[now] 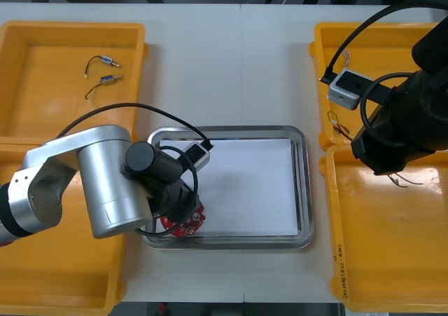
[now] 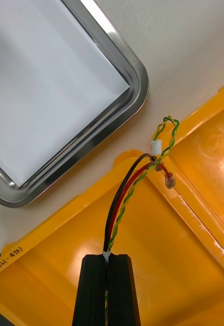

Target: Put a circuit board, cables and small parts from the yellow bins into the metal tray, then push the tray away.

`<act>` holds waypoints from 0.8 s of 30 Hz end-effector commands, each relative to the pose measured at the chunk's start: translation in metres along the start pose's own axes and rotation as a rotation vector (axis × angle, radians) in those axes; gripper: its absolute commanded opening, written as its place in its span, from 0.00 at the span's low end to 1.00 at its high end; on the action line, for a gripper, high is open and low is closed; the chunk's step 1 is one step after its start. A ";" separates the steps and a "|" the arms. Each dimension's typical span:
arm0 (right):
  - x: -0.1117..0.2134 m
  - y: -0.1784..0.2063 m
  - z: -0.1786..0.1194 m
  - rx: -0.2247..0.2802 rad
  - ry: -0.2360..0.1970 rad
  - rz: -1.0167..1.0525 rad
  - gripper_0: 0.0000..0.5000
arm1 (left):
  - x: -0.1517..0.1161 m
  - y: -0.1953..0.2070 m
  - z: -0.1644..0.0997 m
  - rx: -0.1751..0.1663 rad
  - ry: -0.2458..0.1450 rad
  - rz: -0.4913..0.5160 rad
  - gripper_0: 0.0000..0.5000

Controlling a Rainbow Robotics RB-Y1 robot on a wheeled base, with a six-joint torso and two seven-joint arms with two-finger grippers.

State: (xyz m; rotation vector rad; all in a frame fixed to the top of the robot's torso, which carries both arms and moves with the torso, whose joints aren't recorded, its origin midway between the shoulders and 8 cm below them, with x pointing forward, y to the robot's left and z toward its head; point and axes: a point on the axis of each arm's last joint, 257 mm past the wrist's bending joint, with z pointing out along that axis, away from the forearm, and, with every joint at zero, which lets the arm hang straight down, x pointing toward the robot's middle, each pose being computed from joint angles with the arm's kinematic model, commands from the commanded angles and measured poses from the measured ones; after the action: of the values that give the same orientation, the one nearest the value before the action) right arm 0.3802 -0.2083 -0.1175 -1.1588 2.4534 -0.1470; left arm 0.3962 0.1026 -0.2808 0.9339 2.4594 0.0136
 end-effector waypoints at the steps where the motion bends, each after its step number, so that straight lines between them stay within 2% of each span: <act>1: -0.008 -0.004 -0.012 0.038 -0.024 -0.077 0.00 | -0.032 0.005 -0.030 0.002 -0.055 -0.063 1.00; 9: -0.017 0.011 -0.009 0.007 -0.048 -0.105 0.00 | -0.046 0.013 -0.058 0.022 -0.057 -0.101 1.00; 11: -0.024 0.019 -0.007 -0.004 -0.055 -0.135 0.00 | -0.049 0.024 -0.068 0.006 -0.054 -0.126 1.00; 18: -0.045 0.048 0.000 -0.038 -0.079 -0.217 0.00 | -0.053 0.054 -0.099 -0.003 -0.040 -0.206 1.00; 24: -0.068 0.076 0.003 -0.077 -0.132 -0.273 0.00 | -0.049 0.089 -0.131 -0.025 -0.024 -0.281 1.00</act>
State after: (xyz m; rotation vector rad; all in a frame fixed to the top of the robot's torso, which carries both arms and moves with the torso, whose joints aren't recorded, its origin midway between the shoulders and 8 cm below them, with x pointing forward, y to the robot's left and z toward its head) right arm 0.3687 -0.1388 -0.1309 -1.3701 2.3350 -0.0694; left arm 0.4174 0.1661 -0.1636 0.5699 2.6021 -0.0389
